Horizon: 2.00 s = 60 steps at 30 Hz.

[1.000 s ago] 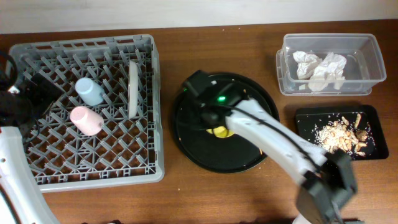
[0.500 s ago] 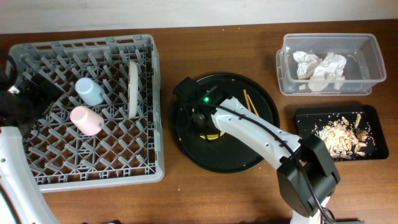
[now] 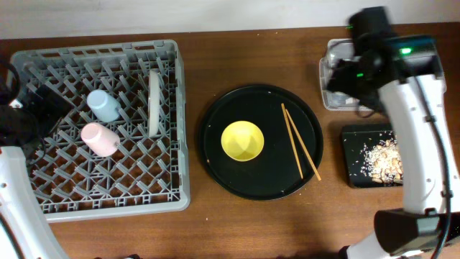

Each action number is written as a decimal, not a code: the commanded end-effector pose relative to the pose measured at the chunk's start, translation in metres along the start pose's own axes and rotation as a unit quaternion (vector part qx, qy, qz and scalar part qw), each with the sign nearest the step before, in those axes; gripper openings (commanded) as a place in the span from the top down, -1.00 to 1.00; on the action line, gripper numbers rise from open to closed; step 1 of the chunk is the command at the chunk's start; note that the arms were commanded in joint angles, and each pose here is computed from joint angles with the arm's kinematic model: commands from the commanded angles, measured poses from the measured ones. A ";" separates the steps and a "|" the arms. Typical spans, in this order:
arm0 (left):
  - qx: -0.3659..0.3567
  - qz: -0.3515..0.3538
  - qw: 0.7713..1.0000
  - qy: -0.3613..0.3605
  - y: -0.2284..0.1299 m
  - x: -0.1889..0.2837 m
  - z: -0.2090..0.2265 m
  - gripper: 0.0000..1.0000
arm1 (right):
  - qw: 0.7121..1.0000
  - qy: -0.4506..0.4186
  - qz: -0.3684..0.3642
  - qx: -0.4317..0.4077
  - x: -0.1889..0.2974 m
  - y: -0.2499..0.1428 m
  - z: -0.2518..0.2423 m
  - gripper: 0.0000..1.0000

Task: Sort waste into correct bins and load items into the dishwasher rack
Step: 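Carry the yellow bowl to the round black tray and release, then retract the right gripper and reach the left gripper to the chopsticks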

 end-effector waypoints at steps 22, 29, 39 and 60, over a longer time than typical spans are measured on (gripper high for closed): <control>-0.030 0.139 0.947 -0.288 -0.042 0.026 -0.085 -0.98 | 0.986 -0.086 0.001 -0.140 -0.026 0.045 -0.100 -0.97; -0.257 0.205 0.864 -0.381 -0.139 0.058 -0.170 -0.98 | 0.986 -0.087 0.001 -0.140 -0.026 0.045 -0.100 -0.97; -0.501 0.279 0.761 -0.303 -0.325 0.010 -0.263 -0.98 | 0.986 -0.086 0.001 -0.140 -0.026 0.045 -0.100 -0.97; -0.485 0.069 0.839 -0.238 -0.455 -0.077 -0.355 -0.04 | 0.986 -0.087 0.001 -0.140 -0.026 0.045 -0.100 -0.97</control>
Point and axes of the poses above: each gripper's point midway between its finger pads, its own x axis back along the fingers, its own z axis along the line the jaws close on, y = z × x, the point moved 4 cm from there along x, back along the fingers, and after that the axes turned 2 degrees about -x, right-handed, at the moved point
